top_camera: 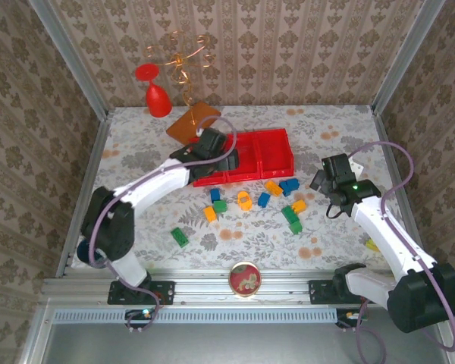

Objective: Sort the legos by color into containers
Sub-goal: Move the container to the top-center of the table, then pick up the lego from the bottom-left of the table.

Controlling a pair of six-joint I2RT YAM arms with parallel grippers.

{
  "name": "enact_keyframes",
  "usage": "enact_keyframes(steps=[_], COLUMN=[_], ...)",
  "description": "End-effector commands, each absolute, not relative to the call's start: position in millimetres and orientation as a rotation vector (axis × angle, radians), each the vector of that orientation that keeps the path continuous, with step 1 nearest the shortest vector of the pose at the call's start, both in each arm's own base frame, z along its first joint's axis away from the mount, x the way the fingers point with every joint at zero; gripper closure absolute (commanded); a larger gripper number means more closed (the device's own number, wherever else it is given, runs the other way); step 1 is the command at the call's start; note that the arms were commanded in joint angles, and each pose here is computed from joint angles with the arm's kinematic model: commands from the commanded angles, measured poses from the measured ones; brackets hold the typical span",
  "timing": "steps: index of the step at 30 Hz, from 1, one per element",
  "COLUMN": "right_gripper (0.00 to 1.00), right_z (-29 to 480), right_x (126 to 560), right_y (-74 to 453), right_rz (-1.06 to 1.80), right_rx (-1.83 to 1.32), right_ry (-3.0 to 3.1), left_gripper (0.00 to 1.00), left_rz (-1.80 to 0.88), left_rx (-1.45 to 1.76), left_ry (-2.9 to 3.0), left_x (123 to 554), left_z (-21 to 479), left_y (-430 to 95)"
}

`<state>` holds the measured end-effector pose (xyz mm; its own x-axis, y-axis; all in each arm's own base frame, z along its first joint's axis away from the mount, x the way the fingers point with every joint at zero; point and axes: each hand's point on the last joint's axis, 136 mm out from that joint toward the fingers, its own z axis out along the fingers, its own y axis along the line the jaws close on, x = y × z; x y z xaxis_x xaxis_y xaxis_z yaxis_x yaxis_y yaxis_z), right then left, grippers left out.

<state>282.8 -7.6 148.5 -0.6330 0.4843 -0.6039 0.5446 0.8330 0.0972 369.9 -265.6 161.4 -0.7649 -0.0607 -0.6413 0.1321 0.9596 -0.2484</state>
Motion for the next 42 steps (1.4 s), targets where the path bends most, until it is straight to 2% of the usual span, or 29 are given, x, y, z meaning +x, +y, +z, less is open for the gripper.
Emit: enact_keyframes(steps=[1, 14, 22, 38, 42], right_gripper=[0.00, 0.00, 0.00, 0.00, 0.00], right_z=[156.4, 144.1, 135.1, 125.7, 125.4], right_x=[277.5, 266.4, 265.4, 274.1, 275.1], right_y=[-4.0, 5.6, 12.1, 17.9, 18.1], right_rz=[-0.106, -0.128, -0.122, -0.101, -0.100], right_rx=[0.751, 0.740, 0.731, 0.730, 0.731], right_ry=[2.387, 2.453, 2.485, 2.494, 2.492], left_gripper=[0.00, 0.00, 0.03, 0.03, 0.07], left_rz=[-0.321, -0.100, -0.127, -0.082, -0.044], left_rx=[0.078, -0.185, -0.300, -0.209, -0.204], left_ry=[2.440, 2.545, 2.717, 2.853, 2.897], left_x=[338.9, 227.7, 169.5, 167.9, 162.3], left_z=[160.0, 133.7, 87.2, 46.2, 35.6], left_y=[-244.1, -124.4, -101.4, -119.8, -117.8])
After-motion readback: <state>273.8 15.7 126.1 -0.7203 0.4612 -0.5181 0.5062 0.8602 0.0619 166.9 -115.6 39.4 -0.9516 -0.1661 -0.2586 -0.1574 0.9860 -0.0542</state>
